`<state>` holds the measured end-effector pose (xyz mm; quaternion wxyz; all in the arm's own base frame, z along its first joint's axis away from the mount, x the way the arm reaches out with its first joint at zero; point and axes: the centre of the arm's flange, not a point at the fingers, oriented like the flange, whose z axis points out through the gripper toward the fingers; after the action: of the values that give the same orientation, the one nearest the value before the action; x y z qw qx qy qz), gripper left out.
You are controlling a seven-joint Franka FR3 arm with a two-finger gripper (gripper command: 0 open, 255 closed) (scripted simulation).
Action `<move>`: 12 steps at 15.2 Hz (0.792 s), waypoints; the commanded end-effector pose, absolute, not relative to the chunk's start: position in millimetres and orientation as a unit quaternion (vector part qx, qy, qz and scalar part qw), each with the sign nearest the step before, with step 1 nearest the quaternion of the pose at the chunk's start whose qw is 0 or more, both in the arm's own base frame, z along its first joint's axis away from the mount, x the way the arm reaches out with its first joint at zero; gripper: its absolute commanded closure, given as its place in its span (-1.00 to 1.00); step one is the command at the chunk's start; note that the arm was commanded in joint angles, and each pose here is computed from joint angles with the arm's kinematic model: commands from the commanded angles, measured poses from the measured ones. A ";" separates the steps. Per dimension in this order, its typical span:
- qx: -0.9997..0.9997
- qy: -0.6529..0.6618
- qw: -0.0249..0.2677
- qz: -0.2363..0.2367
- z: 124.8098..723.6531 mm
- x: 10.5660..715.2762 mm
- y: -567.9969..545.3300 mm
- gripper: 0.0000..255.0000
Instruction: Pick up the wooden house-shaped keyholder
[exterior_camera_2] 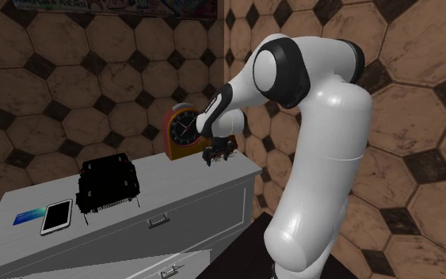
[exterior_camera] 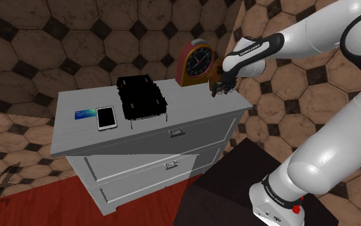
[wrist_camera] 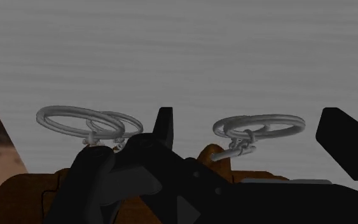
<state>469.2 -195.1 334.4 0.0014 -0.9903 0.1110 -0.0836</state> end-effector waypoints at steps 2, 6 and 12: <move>-0.990 0.111 0.001 -0.084 326.0 468.2 -197.0 -1.00; -0.990 0.111 0.001 -0.084 325.6 468.1 -196.5 1.00; -0.990 0.111 0.001 -0.084 325.9 468.2 -197.0 1.00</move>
<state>469.6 -197.9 327.8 0.0008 -0.9900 0.1119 -0.0857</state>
